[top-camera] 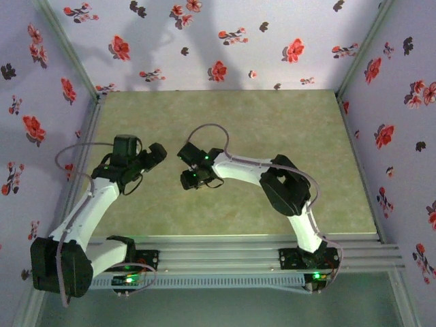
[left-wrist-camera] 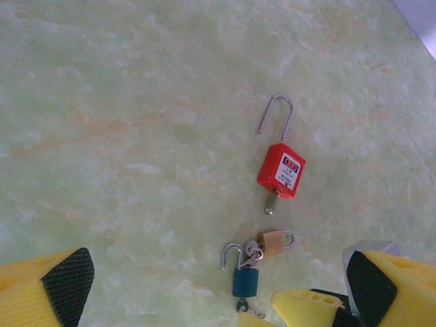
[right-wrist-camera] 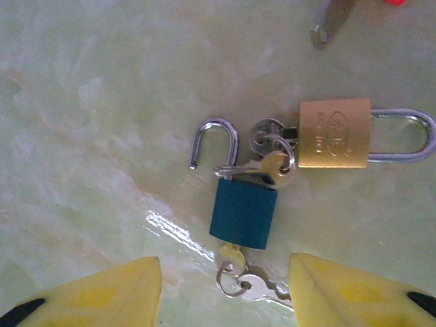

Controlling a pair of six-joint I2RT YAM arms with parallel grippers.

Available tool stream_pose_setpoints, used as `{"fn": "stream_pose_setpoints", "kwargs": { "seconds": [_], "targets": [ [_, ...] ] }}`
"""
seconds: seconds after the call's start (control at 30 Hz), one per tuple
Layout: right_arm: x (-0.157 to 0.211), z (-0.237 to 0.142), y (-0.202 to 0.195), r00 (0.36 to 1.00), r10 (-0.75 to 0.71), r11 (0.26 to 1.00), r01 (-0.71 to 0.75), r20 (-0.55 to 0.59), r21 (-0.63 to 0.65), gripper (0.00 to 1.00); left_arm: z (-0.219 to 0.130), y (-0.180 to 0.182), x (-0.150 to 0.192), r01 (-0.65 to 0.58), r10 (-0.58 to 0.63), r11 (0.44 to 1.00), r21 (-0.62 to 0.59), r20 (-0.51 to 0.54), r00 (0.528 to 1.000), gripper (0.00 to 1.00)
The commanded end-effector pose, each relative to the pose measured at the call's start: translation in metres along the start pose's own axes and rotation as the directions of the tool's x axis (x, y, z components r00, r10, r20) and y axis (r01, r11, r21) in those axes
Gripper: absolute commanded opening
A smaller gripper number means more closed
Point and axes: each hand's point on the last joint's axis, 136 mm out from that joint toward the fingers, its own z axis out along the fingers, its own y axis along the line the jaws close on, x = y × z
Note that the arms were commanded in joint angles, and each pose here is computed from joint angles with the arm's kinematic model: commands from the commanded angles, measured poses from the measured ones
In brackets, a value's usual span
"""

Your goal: Lock with the key

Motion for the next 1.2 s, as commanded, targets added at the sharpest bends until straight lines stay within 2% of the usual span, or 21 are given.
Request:
{"fn": "stream_pose_setpoints", "kwargs": {
  "seconds": [0.0,0.63,1.17],
  "targets": [
    [0.0,0.003,-0.002,1.0,0.014,0.998,-0.013,-0.012,0.06,0.51,-0.003,0.014,0.001,-0.023,0.024,0.999,-0.04,0.016,1.0,0.99],
    [-0.004,0.023,-0.008,0.998,0.023,0.988,-0.013,-0.061,0.156,0.48,-0.011,0.014,-0.005,-0.034,0.036,0.999,-0.023,0.061,0.998,1.0],
    [0.003,0.03,-0.013,0.997,0.003,0.979,0.012,-0.074,0.204,0.41,-0.01,0.016,-0.004,-0.037,0.038,0.999,-0.028,0.062,0.997,1.0]
  ]
}}
